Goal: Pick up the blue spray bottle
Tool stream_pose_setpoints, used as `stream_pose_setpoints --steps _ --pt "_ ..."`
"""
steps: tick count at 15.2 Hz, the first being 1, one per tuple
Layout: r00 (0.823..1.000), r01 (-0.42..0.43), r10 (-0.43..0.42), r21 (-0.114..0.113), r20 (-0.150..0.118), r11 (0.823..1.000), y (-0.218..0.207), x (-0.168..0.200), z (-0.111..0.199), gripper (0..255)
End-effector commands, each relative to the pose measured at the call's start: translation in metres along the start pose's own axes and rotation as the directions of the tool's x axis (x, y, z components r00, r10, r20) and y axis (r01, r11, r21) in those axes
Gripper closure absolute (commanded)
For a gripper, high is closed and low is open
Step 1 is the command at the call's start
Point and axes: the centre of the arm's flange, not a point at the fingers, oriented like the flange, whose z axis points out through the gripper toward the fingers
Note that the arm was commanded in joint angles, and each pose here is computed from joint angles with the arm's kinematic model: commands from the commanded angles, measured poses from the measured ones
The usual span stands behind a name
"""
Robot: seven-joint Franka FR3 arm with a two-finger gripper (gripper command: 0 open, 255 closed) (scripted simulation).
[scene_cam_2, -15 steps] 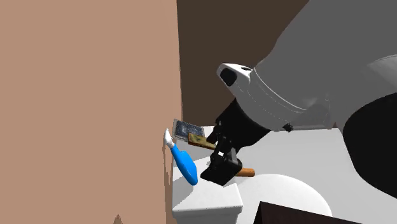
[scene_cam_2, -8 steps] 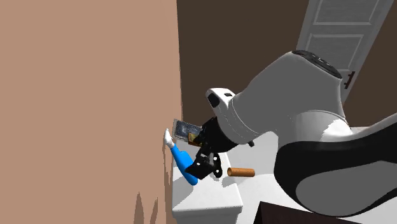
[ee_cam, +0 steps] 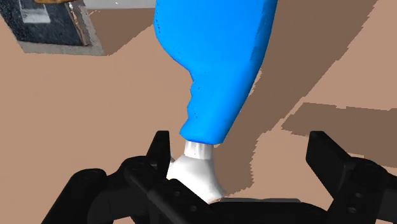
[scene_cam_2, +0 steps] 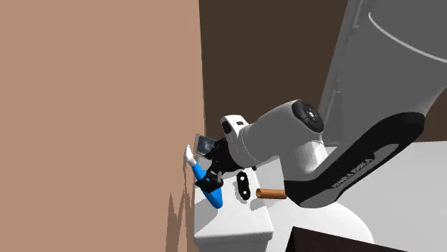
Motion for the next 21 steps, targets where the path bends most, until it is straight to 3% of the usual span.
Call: stream_pose_setpoints --steps 1,11,12,21 --pt "0.999 -0.011 0.010 -0.026 -0.044 1.000 0.013 -0.005 0.023 0" --pt "0.999 -0.011 0.010 -0.027 -0.048 1.000 0.002 -0.031 0.053 0" --pt "0.999 -0.011 0.010 -0.027 -0.048 1.000 0.003 -0.032 0.052 255" --pt "0.999 -0.011 0.010 -0.027 -0.048 1.000 0.002 -0.031 0.053 255"
